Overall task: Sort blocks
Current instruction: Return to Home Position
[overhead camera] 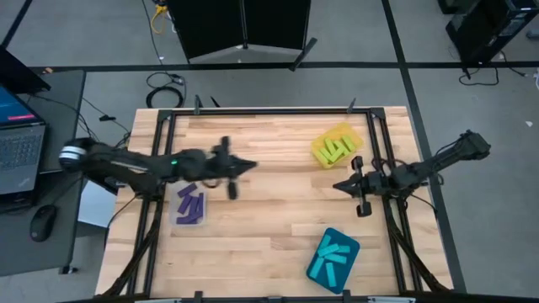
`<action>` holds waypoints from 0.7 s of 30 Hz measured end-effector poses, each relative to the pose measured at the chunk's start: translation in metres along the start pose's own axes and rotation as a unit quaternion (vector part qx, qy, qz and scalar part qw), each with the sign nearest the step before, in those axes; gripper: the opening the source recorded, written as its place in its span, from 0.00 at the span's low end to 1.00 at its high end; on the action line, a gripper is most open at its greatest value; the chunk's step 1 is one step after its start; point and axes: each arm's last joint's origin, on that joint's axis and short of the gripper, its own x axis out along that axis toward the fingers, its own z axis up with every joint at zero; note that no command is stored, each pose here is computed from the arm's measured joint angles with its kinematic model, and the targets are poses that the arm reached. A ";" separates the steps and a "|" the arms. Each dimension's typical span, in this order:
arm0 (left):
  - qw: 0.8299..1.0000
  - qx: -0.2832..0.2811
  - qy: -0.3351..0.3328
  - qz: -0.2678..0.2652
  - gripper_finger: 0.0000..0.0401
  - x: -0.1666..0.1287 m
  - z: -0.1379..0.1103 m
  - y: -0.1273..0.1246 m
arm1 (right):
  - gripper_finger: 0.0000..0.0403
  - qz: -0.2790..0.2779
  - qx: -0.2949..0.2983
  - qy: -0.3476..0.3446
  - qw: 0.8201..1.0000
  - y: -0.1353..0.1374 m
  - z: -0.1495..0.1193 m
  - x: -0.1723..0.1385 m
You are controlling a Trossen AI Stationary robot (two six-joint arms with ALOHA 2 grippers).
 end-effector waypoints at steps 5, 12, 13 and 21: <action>0.998 -0.032 -0.060 -0.008 0.00 -0.061 -0.040 0.014 | 0.02 0.014 -0.005 -0.012 1.000 0.001 -0.030 -0.005; 0.995 -0.052 -0.088 0.002 0.00 -0.104 -0.089 0.027 | 0.02 0.037 -0.020 0.012 0.999 0.002 -0.036 -0.006; 0.995 -0.052 -0.088 0.002 0.00 -0.107 -0.095 0.028 | 0.02 0.037 -0.024 0.011 0.999 0.002 -0.036 -0.006; 0.996 -0.055 -0.070 -0.002 0.00 -0.121 -0.124 0.032 | 0.02 0.034 -0.026 -0.018 0.999 -0.001 -0.029 -0.012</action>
